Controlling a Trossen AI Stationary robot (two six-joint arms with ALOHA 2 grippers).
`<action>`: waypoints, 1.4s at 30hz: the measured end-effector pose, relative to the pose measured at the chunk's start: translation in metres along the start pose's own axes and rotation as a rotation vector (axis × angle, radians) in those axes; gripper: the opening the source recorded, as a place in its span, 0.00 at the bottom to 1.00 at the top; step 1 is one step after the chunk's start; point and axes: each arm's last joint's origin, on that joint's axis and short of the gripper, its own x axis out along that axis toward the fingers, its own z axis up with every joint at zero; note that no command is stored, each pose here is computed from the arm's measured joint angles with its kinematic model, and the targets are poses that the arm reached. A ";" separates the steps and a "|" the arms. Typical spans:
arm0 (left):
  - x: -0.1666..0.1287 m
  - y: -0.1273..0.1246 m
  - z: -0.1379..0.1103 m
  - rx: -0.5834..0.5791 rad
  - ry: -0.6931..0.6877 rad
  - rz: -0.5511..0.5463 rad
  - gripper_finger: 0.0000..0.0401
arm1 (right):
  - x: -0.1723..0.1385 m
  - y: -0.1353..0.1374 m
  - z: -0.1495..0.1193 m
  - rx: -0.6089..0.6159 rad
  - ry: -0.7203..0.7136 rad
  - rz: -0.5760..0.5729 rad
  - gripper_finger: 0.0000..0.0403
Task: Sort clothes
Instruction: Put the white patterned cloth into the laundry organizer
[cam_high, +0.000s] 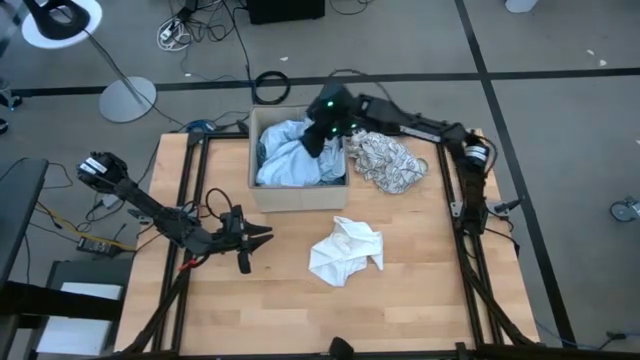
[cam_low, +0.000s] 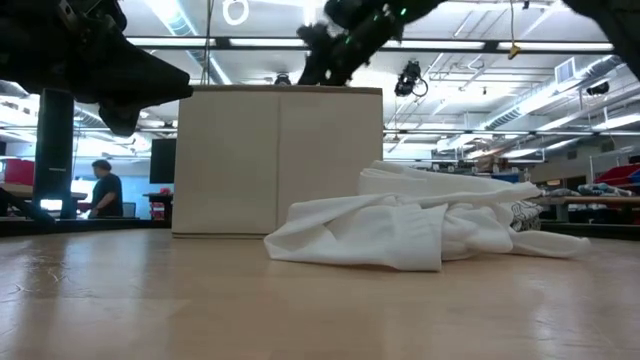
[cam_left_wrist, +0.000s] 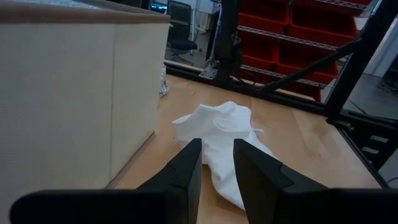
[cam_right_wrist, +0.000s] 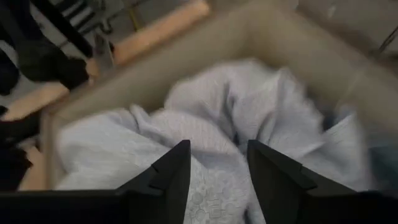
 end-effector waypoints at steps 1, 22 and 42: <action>0.000 0.000 0.000 0.000 0.000 0.000 0.25 | -0.012 0.002 0.004 -0.014 -0.021 -0.013 0.40; 0.000 0.000 -0.001 0.001 0.004 0.002 0.25 | -0.120 -0.018 -0.112 -0.033 0.064 -0.313 0.40; 0.000 0.000 -0.001 -0.001 0.004 0.002 0.25 | -0.079 -0.076 -0.249 0.080 -0.047 -0.619 0.41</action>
